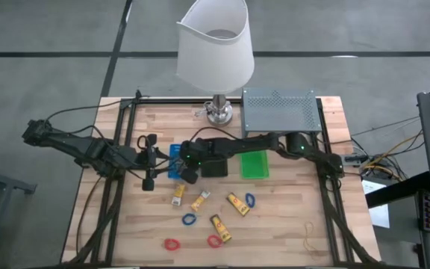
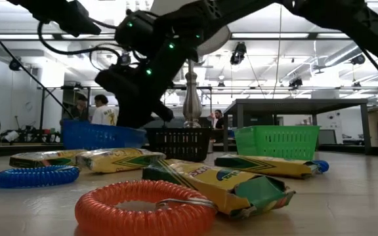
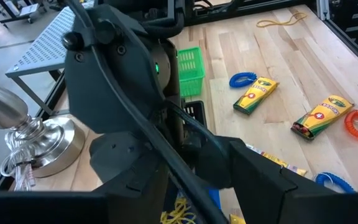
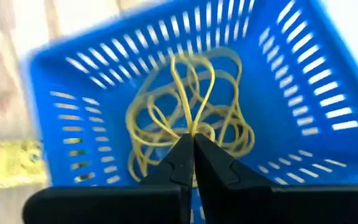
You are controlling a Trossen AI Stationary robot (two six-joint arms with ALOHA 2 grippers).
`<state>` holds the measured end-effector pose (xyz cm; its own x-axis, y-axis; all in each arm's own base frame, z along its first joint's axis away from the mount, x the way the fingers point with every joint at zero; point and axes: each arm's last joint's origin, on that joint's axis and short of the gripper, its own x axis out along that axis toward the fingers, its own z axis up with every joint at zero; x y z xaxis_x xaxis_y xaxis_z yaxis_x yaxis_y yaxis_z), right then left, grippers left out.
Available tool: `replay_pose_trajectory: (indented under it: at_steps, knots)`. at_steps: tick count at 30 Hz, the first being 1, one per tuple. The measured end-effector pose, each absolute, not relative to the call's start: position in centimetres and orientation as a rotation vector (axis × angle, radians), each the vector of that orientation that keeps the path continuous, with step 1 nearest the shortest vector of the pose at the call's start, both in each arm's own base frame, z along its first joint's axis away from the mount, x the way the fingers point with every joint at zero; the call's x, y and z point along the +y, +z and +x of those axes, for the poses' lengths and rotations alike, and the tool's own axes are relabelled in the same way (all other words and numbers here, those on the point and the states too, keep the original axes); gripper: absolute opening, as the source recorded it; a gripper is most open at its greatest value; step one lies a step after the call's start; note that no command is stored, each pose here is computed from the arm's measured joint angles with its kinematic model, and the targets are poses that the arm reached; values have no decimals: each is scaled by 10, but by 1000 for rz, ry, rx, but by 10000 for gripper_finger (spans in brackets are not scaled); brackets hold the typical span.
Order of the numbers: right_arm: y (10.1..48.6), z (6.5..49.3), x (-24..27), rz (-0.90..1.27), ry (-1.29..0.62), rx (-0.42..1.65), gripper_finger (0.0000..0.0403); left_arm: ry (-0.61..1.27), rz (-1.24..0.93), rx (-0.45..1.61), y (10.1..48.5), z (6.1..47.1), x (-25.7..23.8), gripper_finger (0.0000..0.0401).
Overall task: Pick & Place Office Desk Supplies
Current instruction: Put the yellow rubber band into the blue bin
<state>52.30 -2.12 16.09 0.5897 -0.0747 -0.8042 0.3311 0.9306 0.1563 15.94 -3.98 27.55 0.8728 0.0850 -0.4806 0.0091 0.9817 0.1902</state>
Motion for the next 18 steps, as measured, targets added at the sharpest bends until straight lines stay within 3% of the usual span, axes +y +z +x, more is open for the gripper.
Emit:
replay_pose_trajectory:
  at_steps: [9,18]
  knots:
    - [181,534,-23,242,-244,913,8,40,190,511,275,159,-40,168]
    - [178,532,-23,235,-245,936,8,40,194,523,274,159,-40,168]
